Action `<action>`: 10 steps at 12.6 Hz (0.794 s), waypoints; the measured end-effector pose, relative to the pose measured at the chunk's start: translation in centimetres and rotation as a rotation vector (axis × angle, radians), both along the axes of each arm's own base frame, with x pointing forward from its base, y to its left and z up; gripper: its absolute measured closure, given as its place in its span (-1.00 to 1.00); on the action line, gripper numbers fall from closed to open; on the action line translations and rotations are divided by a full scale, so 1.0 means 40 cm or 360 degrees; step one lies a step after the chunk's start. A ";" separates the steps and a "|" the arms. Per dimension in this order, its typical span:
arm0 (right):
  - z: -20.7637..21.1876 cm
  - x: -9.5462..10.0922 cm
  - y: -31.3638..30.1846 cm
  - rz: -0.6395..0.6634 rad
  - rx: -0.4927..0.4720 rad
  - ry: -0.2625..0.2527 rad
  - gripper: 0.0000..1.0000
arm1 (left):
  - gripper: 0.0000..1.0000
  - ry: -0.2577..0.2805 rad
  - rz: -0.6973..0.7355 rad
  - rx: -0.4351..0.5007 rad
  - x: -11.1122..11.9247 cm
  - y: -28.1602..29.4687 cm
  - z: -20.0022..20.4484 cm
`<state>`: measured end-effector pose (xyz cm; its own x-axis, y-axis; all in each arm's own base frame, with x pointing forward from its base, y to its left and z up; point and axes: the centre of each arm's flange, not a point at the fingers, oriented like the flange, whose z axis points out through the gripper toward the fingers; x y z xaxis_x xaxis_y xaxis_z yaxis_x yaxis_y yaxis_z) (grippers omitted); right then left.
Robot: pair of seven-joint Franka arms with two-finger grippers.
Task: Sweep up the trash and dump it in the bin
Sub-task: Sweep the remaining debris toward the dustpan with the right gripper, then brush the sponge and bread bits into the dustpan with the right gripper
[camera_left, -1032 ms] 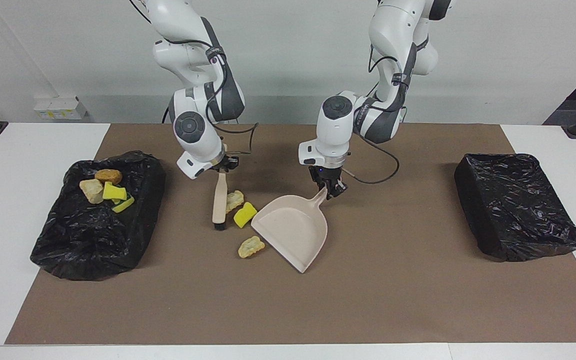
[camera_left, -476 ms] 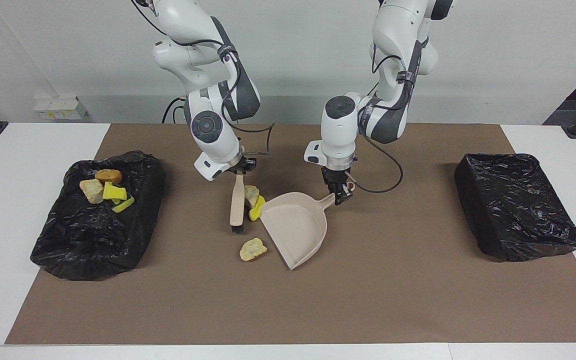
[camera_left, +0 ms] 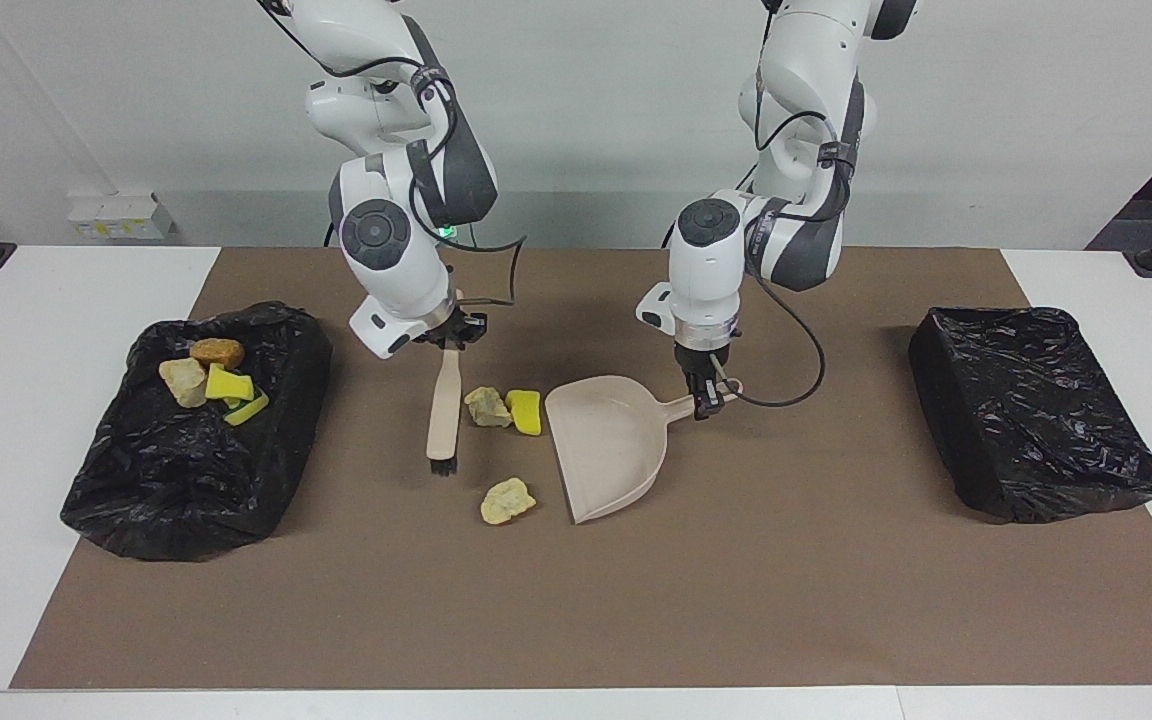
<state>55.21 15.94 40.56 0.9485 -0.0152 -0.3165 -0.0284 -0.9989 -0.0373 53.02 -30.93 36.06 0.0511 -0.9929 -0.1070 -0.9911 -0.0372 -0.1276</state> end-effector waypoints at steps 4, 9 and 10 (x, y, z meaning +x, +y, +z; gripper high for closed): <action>-0.120 -0.071 0.035 0.0022 -0.0051 0.0151 0.47 | 0.37 0.0054 -0.0099 0.0036 -0.044 -0.009 -0.013; -0.174 -0.116 0.172 -0.0037 0.0030 0.0083 0.47 | 0.37 0.0046 -0.0163 0.0025 -0.108 -0.030 -0.024; -0.174 -0.117 0.177 -0.0037 0.0036 0.0080 0.47 | 0.37 0.0045 -0.0164 0.0025 -0.110 -0.029 -0.025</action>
<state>50.53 23.00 33.62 0.9308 -0.0294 -0.3643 -0.0542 -0.9968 -0.0580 48.63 -32.11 35.08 -0.0546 -0.9910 -0.1223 -0.9928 0.0670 -0.0991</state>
